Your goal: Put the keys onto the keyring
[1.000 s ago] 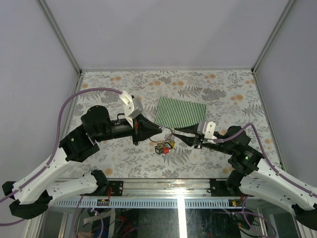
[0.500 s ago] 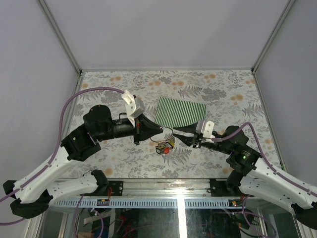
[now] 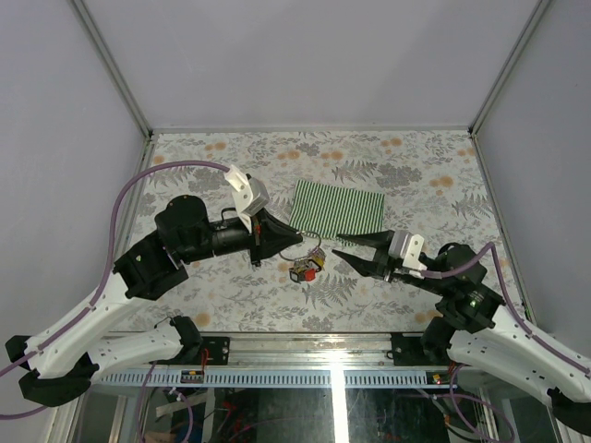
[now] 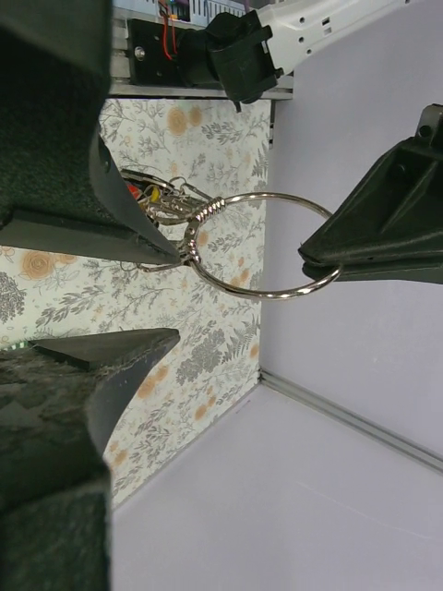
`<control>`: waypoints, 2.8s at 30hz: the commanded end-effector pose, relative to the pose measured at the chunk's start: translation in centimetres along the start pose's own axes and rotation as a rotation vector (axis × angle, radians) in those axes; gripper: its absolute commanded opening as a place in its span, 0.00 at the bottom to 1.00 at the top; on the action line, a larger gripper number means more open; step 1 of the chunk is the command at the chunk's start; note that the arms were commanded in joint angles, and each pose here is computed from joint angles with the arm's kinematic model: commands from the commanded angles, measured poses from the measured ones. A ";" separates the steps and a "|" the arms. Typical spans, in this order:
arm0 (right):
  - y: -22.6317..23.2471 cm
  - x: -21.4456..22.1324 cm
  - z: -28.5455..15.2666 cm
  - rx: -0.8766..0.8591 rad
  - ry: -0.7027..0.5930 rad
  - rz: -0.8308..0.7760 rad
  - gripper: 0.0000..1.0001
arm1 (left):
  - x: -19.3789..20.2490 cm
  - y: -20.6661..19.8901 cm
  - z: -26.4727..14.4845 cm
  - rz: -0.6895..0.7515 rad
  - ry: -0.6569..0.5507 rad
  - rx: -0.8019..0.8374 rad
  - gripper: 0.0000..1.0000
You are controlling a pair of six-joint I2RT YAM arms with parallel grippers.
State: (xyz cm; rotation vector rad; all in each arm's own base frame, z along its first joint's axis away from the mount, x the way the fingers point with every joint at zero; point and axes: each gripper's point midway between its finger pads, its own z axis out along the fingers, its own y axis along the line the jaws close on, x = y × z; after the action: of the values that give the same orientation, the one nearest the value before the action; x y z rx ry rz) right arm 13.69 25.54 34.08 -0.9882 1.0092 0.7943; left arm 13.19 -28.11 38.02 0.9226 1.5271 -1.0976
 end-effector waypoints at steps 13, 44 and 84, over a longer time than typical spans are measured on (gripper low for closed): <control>0.4 1.2 1.7 -0.037 0.004 0.019 0.37 | -3.8 0.2 -0.4 0.008 -0.125 -0.039 0.00; -1.0 1.4 2.6 0.033 -0.003 0.022 0.30 | -3.7 0.0 -0.3 0.002 -0.125 -0.025 0.00; 0.6 2.9 3.1 -0.040 -0.002 0.071 0.41 | -3.9 0.0 -0.4 0.006 -0.136 -0.026 0.00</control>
State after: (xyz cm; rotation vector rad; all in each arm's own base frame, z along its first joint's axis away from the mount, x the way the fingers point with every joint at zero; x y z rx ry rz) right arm 15.54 28.70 30.52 -0.9980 1.0985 0.8559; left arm 13.84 -27.93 38.02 0.8632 1.5599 -1.0851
